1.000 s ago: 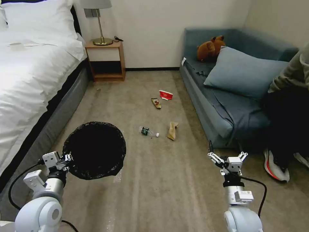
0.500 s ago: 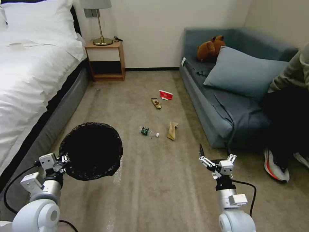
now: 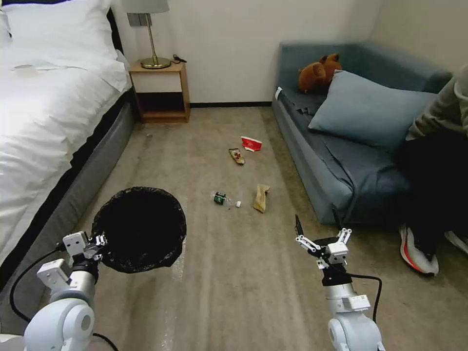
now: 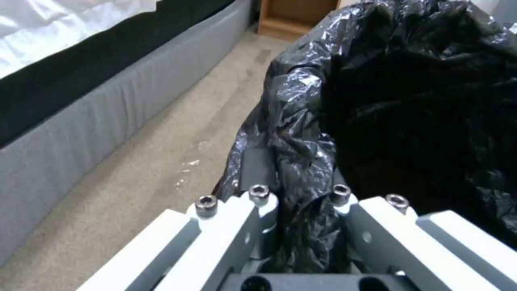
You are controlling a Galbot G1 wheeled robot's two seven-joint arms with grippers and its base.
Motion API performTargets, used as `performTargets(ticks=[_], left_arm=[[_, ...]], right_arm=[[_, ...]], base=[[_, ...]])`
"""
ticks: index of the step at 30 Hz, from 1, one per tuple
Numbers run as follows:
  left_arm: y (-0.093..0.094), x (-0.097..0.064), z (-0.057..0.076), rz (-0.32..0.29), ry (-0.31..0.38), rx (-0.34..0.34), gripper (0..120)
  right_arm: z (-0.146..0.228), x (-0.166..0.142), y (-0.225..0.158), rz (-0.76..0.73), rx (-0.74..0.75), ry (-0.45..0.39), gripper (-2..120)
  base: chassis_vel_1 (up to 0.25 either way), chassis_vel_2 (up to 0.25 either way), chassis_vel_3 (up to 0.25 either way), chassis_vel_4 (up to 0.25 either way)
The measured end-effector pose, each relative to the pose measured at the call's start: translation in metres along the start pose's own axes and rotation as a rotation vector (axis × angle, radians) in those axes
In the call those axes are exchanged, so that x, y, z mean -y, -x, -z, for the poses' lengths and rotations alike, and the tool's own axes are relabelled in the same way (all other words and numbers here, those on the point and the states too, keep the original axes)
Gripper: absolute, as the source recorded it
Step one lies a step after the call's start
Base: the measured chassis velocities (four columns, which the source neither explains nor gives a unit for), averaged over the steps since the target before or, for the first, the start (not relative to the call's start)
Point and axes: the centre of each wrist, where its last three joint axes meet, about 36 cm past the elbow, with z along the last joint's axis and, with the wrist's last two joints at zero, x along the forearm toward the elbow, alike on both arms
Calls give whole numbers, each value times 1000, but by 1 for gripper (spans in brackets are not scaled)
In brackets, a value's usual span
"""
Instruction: Pick up the trash bin, then pick up the garbage on the floor and place it into the trash bin.
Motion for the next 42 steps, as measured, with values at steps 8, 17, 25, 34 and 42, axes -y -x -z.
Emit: performTargets(ticks=[8,17,25,34,42], left_arm=[[0,-1,-1,2,4,-4,4],[-2,-4,-2,8,11,-9,4],[-3,-4,-3,10,8,-5,4],[-2,-3,-2,10,11,-1,4],[-2,-3,-1,10,12,3,4]], right_arm=[[-1,3,-1,-9,-19,3,100],[-2,4,-4,-5,-27,15,100],[-4,6,-6,-7,-27,18,100],[-5,7,-6,-5,-28,21,100],[-5,8,-6,-6,-27,22,100]], base=[[0,0,0,0],[-27,23,22,-29],[-124,119,121,-135],[-100,107,125,-106],[-114,106,112,-113]])
